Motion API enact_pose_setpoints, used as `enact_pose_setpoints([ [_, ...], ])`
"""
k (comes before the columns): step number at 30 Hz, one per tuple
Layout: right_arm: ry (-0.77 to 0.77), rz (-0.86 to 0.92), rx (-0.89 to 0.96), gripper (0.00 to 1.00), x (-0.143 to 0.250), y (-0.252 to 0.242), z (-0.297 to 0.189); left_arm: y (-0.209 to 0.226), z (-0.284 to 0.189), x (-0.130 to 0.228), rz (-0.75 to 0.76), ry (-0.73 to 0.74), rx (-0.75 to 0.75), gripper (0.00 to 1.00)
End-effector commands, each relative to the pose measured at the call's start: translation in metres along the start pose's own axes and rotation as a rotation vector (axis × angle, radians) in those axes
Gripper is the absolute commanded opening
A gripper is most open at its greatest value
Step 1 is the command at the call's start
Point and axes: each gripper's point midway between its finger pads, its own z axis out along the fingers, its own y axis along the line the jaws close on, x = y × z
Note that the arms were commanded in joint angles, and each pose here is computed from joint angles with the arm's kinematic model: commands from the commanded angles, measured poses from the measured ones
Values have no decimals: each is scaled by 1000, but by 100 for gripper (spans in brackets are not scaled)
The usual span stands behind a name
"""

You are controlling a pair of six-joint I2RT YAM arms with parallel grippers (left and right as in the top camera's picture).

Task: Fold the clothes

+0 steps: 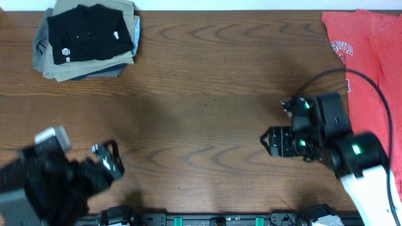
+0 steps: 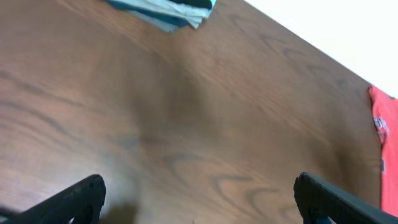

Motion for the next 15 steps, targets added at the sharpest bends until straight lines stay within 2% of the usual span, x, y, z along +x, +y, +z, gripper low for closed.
enact_pose_setpoints([
  [1, -146, 59, 71, 74, -1, -13, -18, 5, -4, 18, 22, 8, 5, 98],
  [4, -314, 112, 90, 75, -1, -25, -35, 9, -12, 32, 27, -23, 17, 98],
  [6, -388, 152, 97, 80, -2, -31, -42, 11, -14, 38, 29, -37, 22, 98],
  [7, -424, 171, 96, 99, -2, -34, -45, 12, -15, 41, 26, -41, 24, 98],
  [10, -495, 195, 76, 99, -4, -36, -49, 15, -17, 49, 24, -27, 18, 98],
  [15, -529, 189, 55, 99, -12, -33, -49, 18, -17, 59, 17, 12, 3, 98],
])
